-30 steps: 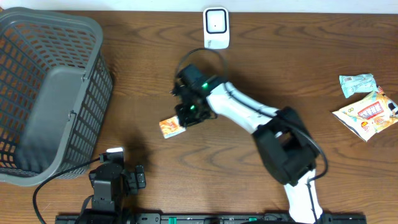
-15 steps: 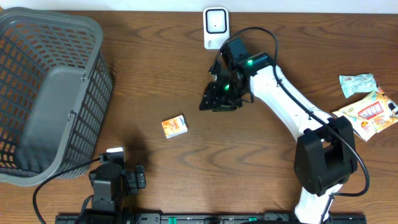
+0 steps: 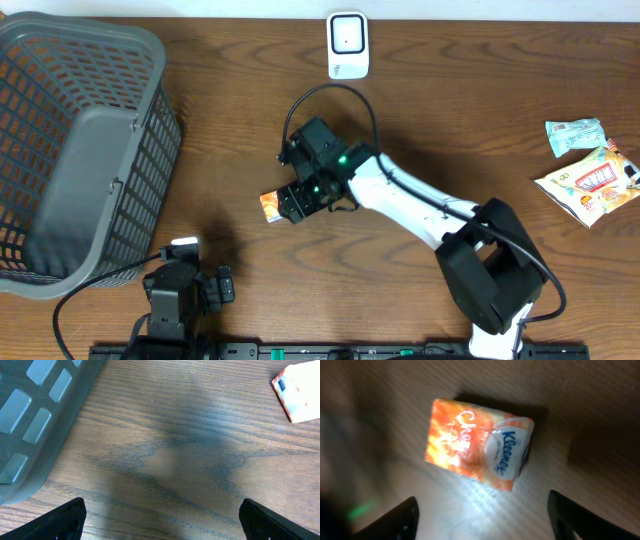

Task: Scan the item barcode
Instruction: 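Grasp the orange tissue pack with the right gripper and lift it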

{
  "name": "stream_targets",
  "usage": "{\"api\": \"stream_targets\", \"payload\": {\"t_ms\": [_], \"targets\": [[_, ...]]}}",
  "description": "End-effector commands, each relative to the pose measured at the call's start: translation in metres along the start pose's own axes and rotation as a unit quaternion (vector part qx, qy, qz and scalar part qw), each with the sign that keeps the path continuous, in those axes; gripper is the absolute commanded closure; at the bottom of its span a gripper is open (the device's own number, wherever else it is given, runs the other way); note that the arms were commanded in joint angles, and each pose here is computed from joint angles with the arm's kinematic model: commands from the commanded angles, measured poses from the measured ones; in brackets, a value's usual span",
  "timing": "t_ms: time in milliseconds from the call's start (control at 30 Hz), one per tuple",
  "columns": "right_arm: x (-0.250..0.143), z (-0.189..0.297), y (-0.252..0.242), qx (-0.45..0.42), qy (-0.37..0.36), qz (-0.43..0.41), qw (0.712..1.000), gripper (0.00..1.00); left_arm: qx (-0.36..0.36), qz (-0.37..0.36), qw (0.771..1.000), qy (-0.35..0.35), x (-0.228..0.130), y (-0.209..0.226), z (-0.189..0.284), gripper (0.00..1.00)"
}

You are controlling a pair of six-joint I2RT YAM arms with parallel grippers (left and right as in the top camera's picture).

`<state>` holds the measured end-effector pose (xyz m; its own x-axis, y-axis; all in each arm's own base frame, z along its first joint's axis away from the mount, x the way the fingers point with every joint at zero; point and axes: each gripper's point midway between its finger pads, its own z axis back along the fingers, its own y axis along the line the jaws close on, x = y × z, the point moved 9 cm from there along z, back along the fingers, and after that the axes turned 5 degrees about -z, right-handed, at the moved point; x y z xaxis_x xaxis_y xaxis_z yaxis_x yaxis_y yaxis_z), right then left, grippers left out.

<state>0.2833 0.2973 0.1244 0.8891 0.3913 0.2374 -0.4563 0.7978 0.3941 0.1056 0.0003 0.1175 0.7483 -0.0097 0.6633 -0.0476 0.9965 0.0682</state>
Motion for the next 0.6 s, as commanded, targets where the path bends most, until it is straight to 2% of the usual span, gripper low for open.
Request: {"api": "stream_targets", "payload": {"t_ms": [0, 267, 367, 500, 567], "targets": [[-0.008, -0.013, -0.012, -0.054, -0.015, -0.013, 0.998, 0.18, 0.004, 0.001, 1.0, 0.011, -0.004, 0.001, -0.001, 0.02], [-0.008, -0.023, -0.011, -0.012, -0.044, -0.004, 0.999, 0.23, 0.004, 0.001, 1.0, 0.011, -0.004, 0.001, -0.001, 0.02], [-0.004, -0.023, -0.008, 0.001, -0.057, -0.012, 0.998, 0.27, 0.004, 0.001, 1.0, 0.011, -0.004, 0.001, -0.001, 0.02], [-0.004, -0.027, -0.009, -0.002, -0.057, -0.018, 0.998, 0.38, 0.004, 0.001, 1.0, 0.011, -0.004, 0.001, -0.001, 0.02], [-0.005, -0.031, -0.012, -0.007, -0.052, -0.022, 0.998, 0.39, 0.004, 0.001, 1.0, 0.011, -0.004, 0.001, -0.001, 0.02]]}}
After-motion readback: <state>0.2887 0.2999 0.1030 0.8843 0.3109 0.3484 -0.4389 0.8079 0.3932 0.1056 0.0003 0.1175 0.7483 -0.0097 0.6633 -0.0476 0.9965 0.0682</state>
